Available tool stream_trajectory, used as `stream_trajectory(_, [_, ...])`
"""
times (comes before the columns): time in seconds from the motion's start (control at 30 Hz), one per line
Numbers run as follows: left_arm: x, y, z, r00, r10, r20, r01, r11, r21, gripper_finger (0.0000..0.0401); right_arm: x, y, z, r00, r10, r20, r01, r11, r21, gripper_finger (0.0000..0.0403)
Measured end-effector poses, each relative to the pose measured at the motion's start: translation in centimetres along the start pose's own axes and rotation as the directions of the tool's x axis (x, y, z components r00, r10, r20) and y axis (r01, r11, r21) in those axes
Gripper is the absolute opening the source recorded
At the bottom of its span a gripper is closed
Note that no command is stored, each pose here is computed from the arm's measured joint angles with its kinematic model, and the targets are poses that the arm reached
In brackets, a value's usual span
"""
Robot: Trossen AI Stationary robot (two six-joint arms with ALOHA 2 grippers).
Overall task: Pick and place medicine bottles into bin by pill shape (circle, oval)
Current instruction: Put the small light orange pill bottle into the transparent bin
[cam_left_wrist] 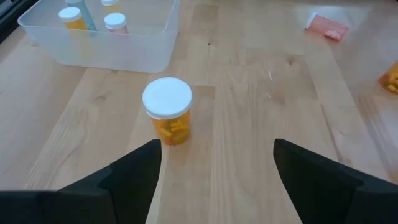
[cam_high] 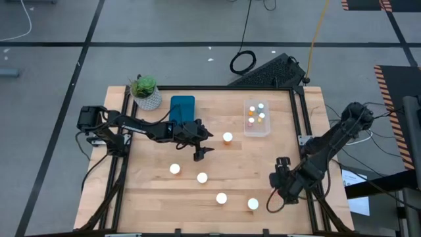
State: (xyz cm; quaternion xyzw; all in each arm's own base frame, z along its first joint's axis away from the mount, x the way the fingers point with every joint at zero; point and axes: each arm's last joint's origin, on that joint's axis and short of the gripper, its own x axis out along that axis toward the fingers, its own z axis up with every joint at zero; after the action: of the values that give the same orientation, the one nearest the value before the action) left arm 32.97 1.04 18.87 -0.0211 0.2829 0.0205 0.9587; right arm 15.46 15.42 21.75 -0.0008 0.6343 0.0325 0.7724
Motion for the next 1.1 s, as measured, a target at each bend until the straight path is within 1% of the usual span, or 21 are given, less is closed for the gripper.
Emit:
stream_trajectory(0.2, [0.0, 0.1, 0.0, 0.999, 0.032, 0.003, -0.032, 0.999, -0.004, 0.0314, 1.5, 0.8, -0.4, 0.995, -0.066, -0.071, 0.052, 0.982, -0.182, 0.0214])
stream_trajectory(0.37, [0.0, 0.0, 0.0, 0.999, 0.042, 0.004, -0.042, 0.999, -0.034, 0.0314, 2.7, 0.7, -0.5, 0.991, -0.088, -0.098, 0.056, 0.955, -0.293, 0.0232])
stream_trajectory(0.47, [0.0, -0.3, 0.0, 0.999, 0.042, 0.005, -0.042, 0.998, -0.041, 0.0314, 3.9, 0.4, -0.9, 0.992, -0.063, -0.106, 0.023, 0.941, -0.338, 0.0235])
stream_trajectory(0.67, [0.0, -1.0, 0.0, 0.999, 0.040, 0.011, -0.040, 0.998, -0.039, 0.0314, 6.3, -0.2, -2.1, 0.995, -0.012, -0.098, -0.025, 0.929, -0.370, 0.0227])
stream_trajectory(0.87, [0.0, -1.4, 0.1, 0.998, 0.054, 0.025, -0.053, 0.998, -0.035, 0.0315, 7.5, -0.3, -2.4, 0.998, 0.037, -0.048, -0.055, 0.897, -0.438, 0.0209])
stream_trajectory(1.1, [-0.1, -1.5, 0.3, 0.997, 0.059, 0.046, -0.057, 0.997, -0.047, 0.0314, 7.9, -0.6, -2.8, 0.998, 0.037, -0.049, -0.055, 0.902, -0.428, 0.0174])
